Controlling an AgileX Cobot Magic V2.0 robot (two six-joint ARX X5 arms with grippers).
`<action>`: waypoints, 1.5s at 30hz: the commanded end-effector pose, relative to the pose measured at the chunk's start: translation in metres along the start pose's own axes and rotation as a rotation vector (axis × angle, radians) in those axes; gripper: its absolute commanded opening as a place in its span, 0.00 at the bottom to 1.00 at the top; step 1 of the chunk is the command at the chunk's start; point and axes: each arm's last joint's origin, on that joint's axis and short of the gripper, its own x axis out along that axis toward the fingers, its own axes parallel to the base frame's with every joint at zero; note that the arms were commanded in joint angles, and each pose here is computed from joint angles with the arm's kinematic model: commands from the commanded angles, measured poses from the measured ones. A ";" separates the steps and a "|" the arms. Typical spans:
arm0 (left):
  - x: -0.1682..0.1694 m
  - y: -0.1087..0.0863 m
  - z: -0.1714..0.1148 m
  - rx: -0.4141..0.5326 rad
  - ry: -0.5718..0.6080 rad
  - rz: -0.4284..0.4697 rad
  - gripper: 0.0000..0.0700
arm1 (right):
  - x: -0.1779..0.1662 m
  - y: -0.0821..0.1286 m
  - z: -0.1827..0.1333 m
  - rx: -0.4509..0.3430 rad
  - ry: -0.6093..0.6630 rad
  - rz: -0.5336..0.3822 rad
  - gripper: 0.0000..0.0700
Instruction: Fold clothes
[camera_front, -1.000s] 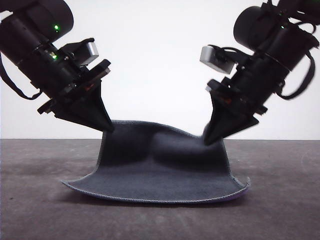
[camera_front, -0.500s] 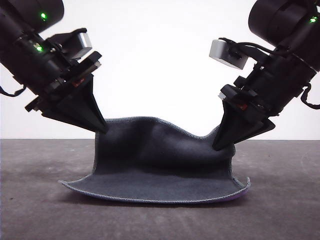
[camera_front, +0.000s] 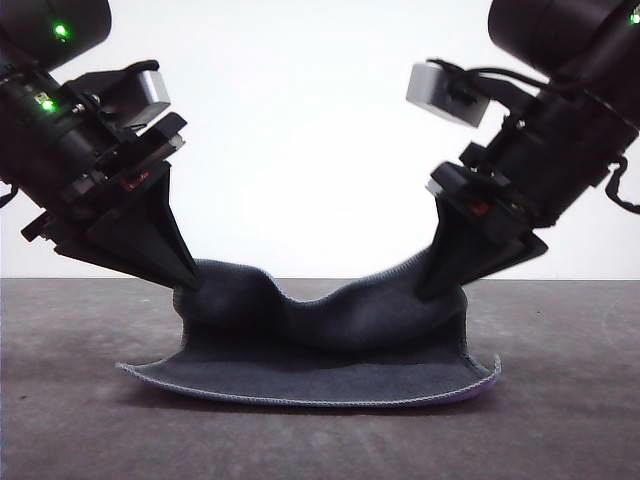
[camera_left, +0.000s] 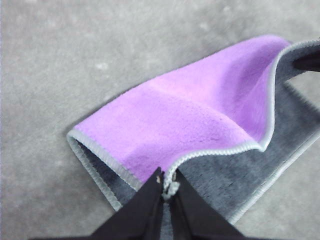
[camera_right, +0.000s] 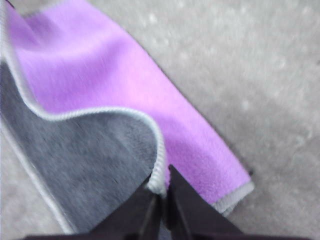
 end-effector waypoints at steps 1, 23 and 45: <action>0.000 -0.002 -0.001 -0.014 -0.006 -0.004 0.01 | 0.002 0.004 -0.001 0.015 0.001 0.008 0.01; -0.003 -0.007 -0.007 -0.032 0.009 -0.015 0.01 | -0.008 0.017 -0.029 0.056 0.003 -0.011 0.01; -0.032 -0.013 0.003 -0.072 -0.102 -0.022 0.73 | -0.034 0.023 -0.018 0.125 -0.136 0.050 0.49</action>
